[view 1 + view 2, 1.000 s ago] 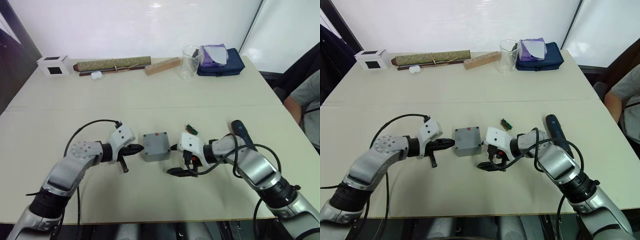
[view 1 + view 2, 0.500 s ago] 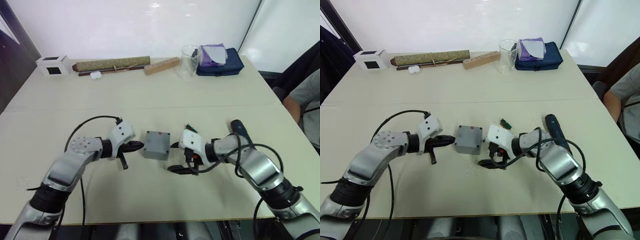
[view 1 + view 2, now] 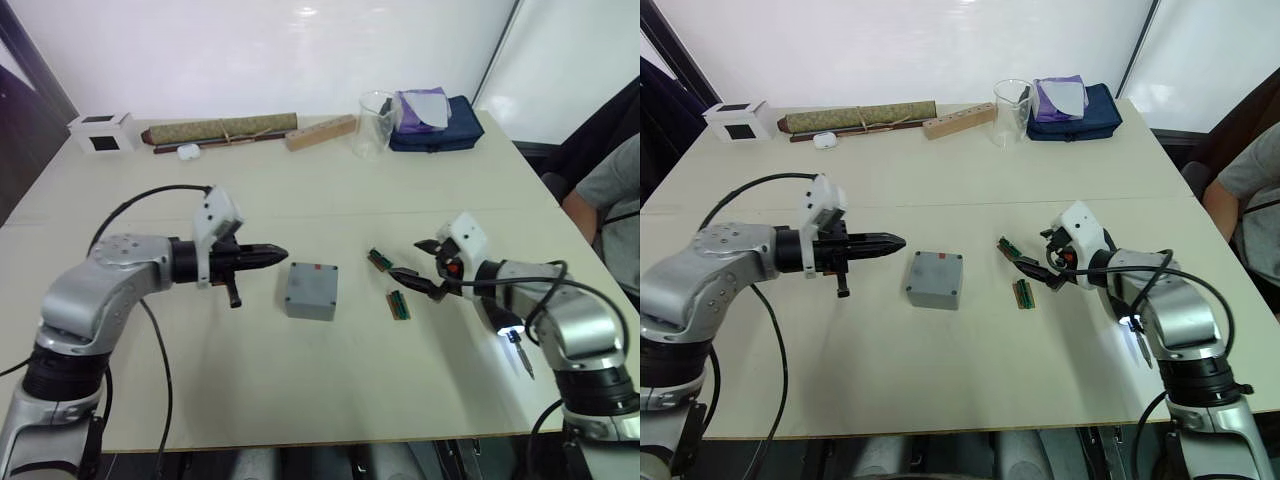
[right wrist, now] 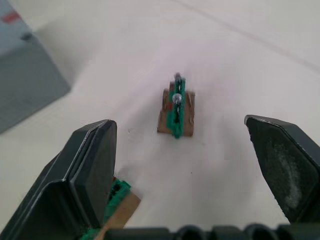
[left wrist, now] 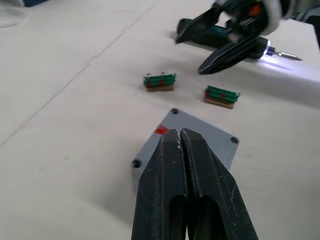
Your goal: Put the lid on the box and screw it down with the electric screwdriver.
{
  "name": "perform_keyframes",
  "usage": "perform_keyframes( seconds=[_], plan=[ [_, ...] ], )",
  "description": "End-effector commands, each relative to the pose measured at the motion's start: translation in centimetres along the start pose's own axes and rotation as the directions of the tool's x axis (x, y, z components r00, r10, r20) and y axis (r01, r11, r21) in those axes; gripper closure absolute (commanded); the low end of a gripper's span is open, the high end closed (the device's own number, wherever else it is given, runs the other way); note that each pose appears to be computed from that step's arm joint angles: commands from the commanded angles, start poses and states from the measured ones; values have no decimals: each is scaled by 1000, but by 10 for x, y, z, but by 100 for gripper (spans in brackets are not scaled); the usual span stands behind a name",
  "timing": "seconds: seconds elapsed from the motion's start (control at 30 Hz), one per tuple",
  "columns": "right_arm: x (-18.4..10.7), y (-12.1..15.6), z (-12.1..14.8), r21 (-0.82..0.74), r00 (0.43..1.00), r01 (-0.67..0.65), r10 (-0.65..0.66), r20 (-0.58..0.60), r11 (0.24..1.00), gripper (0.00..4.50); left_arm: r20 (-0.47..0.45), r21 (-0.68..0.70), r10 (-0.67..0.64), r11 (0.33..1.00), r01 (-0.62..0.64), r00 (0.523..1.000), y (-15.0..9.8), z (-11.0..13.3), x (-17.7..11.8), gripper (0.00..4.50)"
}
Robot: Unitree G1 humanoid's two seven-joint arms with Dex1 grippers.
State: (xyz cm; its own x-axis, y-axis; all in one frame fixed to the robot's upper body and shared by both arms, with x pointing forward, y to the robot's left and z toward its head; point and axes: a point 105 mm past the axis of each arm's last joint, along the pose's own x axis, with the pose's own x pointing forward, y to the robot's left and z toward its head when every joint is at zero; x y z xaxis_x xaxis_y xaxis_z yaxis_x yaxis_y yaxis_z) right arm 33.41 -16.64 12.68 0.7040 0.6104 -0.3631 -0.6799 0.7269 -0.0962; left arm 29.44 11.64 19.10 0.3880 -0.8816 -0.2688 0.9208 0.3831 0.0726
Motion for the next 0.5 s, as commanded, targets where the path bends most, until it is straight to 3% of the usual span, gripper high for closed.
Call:
perform_keyframes(
  seconds=[0.03, 0.17, 0.5],
  plan=[
    [1, -4, 12, -37, 999, 21, -19, 51, 999, 140, 13, 40, -2, 999, 2, 1000, -2, 8, 1, 450],
    [9, -10, 12, -41, 997, 42, -39, 64, 998, 286, 9, 38, -4, 999, 4, 1000, -4, 5, 3, 450],
    [19, -11, 13, -59, 997, 36, -32, 65, 998, 286, 5, 34, 11, 999, -12, 1000, -5, 1, 3, 450]
  ],
)
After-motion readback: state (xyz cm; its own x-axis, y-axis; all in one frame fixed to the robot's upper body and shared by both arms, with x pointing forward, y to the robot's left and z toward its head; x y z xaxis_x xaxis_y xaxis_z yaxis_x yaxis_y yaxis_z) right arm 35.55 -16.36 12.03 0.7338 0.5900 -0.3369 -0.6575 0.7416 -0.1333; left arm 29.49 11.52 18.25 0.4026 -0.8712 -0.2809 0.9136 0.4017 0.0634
